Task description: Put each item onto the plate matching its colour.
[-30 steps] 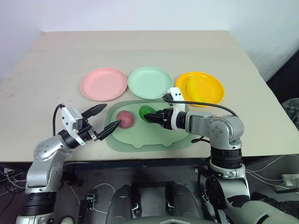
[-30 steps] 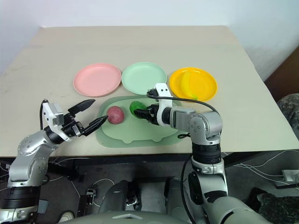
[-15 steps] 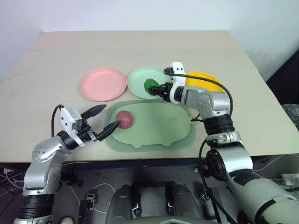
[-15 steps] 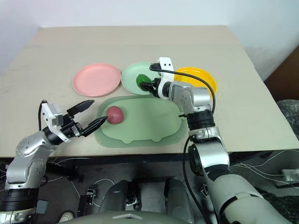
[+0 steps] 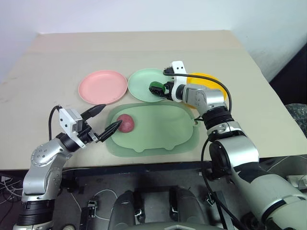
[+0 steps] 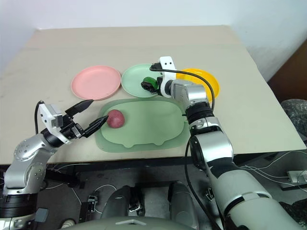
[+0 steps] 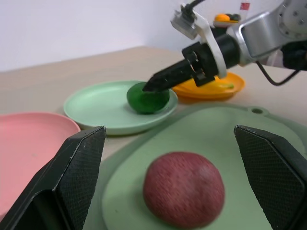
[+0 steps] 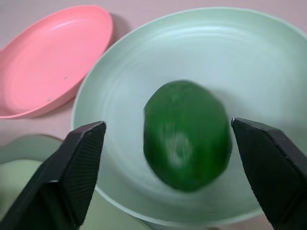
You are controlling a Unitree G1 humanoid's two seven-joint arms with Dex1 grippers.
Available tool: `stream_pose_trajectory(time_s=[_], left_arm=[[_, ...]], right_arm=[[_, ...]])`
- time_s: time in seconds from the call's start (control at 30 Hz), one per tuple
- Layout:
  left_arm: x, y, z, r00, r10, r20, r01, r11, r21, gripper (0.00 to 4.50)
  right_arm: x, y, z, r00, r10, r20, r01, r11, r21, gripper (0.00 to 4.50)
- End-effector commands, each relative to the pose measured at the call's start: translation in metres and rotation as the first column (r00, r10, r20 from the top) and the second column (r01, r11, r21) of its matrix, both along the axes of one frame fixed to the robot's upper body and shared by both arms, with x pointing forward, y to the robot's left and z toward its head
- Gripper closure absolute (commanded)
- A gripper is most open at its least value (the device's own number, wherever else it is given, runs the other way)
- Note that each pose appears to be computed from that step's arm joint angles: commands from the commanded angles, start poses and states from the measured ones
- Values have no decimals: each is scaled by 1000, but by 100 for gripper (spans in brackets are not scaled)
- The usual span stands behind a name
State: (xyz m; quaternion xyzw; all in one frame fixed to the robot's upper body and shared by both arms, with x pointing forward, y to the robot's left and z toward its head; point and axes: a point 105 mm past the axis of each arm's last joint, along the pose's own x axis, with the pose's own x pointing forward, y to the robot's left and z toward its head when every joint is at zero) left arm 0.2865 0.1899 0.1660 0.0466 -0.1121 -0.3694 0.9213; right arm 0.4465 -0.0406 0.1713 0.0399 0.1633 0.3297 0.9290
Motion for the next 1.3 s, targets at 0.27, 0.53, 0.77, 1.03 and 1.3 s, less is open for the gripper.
stream_pose_trajectory(time_s=[0.27,0.53,0.77,1.03,1.3], left_arm=[[2,-11,15,1000,10,12,-10,1000,-29,0],[16,-11,12,994,86,-61,-89,995,-46,0],[22,-17,-3,990,63,-127,-68,997,-31,0],[29,-19,-21,985,20,-173,-25,999,-25,0],[39,-29,-48,975,-73,-211,71,997,-15,0]], right_arm=[[-56,-1,56,955,175,240,-212,968,137,2],[-127,-7,53,873,350,340,-412,902,127,2],[-143,-17,29,875,389,288,-429,899,90,2],[-132,-25,33,905,299,302,-344,933,105,2],[-129,-34,31,920,256,297,-293,952,87,2]])
